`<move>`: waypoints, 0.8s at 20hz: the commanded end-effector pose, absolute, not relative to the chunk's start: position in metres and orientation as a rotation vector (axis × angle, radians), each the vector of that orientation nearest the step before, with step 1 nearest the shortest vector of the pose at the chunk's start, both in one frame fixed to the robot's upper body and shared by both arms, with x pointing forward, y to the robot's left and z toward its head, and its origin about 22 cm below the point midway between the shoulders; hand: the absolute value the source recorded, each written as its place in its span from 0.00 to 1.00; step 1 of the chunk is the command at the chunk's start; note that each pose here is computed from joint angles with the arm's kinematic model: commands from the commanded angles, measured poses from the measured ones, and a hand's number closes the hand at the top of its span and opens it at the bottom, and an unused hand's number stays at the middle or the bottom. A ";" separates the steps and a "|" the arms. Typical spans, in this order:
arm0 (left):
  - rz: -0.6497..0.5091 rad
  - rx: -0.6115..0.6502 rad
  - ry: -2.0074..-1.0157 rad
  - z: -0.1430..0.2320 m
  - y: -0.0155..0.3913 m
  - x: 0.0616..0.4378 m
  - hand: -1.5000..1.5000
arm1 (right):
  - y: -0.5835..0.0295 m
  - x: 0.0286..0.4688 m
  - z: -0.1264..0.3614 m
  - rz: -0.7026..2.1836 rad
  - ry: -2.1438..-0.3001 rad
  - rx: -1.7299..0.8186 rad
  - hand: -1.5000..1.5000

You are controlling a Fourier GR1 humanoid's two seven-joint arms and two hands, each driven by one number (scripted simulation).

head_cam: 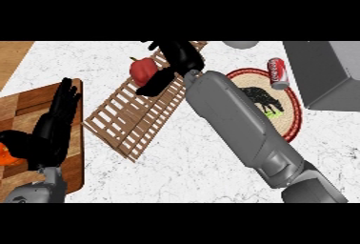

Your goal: Pick the bell pepper from the placemat and place it in the tiered shelf

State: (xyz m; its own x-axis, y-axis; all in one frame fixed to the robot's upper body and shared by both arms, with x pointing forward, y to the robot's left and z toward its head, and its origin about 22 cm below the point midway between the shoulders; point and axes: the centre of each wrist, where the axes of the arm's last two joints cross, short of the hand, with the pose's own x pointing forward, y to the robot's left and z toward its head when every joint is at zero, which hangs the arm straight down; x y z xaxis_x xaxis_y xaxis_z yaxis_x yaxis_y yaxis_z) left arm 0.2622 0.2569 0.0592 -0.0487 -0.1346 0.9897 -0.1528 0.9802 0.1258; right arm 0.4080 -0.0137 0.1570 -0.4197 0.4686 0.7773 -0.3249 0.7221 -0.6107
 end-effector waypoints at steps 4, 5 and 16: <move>0.010 0.221 -1.622 0.062 0.258 0.270 0.50 | -0.017 0.423 0.166 0.790 -1.869 0.022 0.00; 0.030 0.236 -1.599 0.061 0.279 0.267 0.50 | -0.025 0.420 0.162 0.786 -1.885 0.066 0.00; 0.042 0.254 -1.609 0.059 0.278 0.251 0.50 | -0.109 0.450 0.217 0.467 -1.838 0.002 0.00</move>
